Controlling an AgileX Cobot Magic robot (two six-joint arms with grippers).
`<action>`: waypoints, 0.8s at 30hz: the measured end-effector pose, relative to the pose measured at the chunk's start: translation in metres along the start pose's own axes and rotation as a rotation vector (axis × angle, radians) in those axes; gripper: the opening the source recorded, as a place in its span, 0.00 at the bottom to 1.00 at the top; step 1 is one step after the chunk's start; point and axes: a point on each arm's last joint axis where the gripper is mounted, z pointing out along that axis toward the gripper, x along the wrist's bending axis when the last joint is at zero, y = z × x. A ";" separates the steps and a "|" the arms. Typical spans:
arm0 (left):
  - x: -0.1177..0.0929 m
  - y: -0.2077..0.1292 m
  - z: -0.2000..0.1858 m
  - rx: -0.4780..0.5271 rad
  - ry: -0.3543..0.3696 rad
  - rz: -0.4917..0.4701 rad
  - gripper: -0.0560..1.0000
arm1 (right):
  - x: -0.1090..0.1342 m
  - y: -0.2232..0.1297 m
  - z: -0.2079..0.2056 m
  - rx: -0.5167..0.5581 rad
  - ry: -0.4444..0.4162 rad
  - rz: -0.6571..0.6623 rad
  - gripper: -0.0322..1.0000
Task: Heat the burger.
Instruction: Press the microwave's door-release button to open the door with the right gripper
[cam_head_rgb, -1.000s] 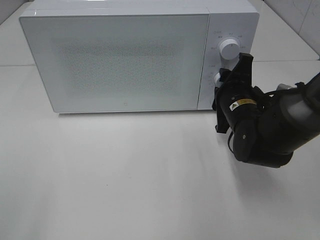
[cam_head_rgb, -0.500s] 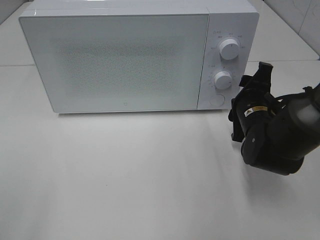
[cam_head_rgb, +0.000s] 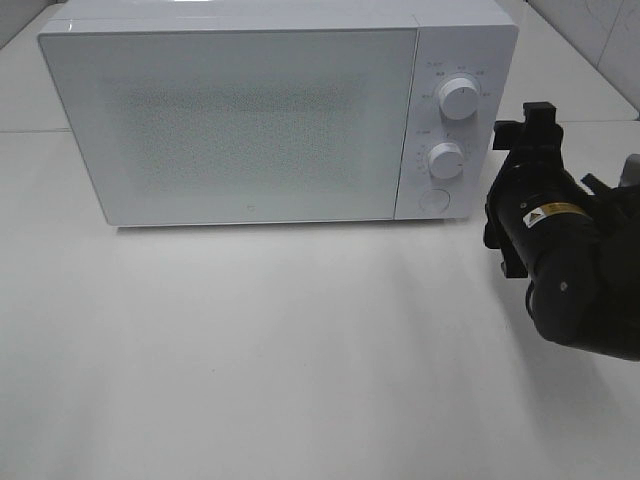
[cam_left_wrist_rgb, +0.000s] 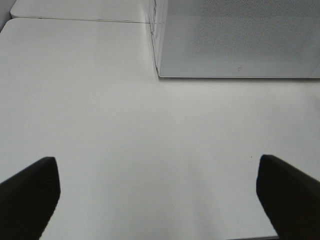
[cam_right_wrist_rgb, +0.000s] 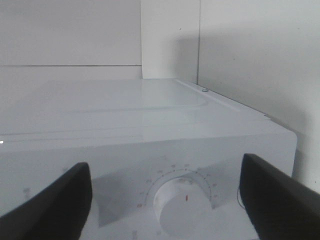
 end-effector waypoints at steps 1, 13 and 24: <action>0.000 0.000 0.000 0.000 0.000 0.000 0.99 | 0.006 0.003 -0.007 0.019 0.020 -0.046 0.72; 0.000 0.000 0.000 0.000 0.000 0.000 0.99 | 0.050 0.011 -0.041 0.105 0.220 -0.443 0.72; 0.000 0.000 0.000 0.000 0.000 0.000 0.99 | 0.079 0.017 -0.064 0.139 0.258 -0.871 0.72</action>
